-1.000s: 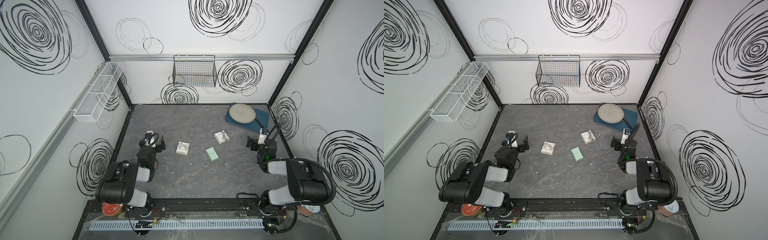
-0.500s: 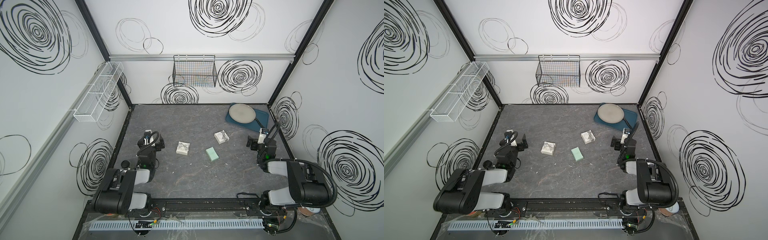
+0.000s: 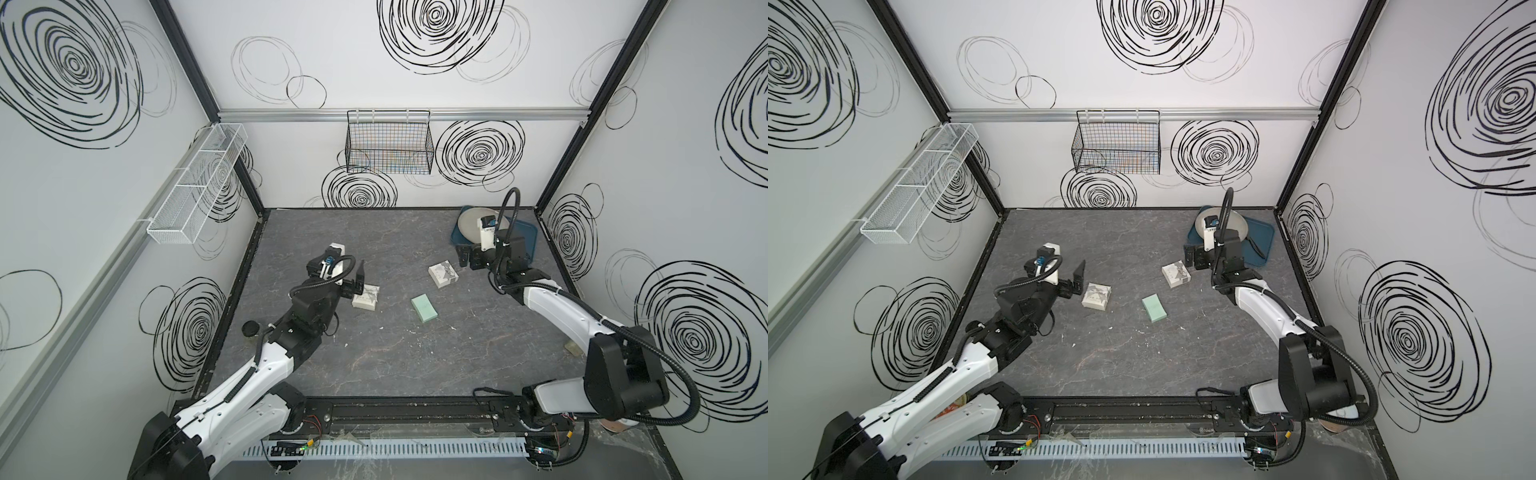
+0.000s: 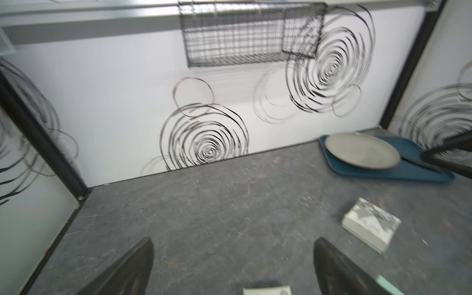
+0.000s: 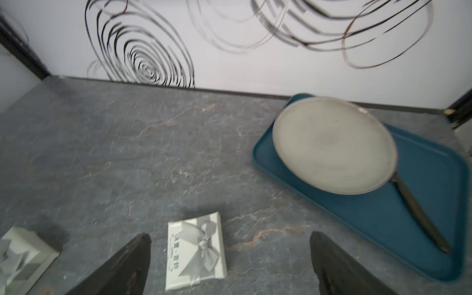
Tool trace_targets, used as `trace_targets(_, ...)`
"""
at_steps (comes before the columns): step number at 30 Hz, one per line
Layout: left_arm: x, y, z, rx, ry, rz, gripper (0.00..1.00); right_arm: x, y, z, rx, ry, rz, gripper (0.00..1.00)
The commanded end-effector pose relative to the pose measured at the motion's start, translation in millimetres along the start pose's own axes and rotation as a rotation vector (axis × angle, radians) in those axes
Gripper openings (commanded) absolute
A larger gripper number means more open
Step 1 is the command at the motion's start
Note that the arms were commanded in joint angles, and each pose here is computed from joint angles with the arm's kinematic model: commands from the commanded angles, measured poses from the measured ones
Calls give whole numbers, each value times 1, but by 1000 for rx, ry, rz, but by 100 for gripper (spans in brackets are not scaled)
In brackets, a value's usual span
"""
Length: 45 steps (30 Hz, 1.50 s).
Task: Take the rings out of the lift-off lid box
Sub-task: Pick up the jewelry box from the center of the board.
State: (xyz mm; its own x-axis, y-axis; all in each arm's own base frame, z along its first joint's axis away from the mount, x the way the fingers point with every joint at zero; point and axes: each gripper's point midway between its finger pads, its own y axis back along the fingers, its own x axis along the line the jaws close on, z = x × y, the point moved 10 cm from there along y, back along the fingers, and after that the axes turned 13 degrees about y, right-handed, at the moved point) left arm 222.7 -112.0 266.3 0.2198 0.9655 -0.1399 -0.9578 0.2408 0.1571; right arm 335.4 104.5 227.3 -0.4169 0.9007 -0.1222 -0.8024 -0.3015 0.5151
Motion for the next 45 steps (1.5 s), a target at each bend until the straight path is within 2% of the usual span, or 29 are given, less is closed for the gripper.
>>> trace_targets(1,-11,8,-14,75,-50,-90,99,9,-7,0,73,2,103,100)
trace_targets(7,-25,23,-26,44,-23,-256,100,10,-27,9,119,-3,157,100)
trace_targets(12,-32,29,-32,42,-24,-315,100,9,-48,11,174,-1,174,100)
trace_targets(19,-36,31,-39,47,-35,-338,100,16,-77,7,250,2,213,100)
trace_targets(24,-39,32,-44,50,-33,-368,100,33,-94,-4,373,47,198,100)
trace_targets(29,-42,31,-46,53,-38,-387,100,49,-105,-17,445,117,179,100)
trace_targets(38,-45,30,-48,55,-49,-398,100,51,-117,-33,569,146,183,100)
trace_targets(45,-45,29,-50,61,-53,-395,100,53,-123,-37,581,138,156,99)
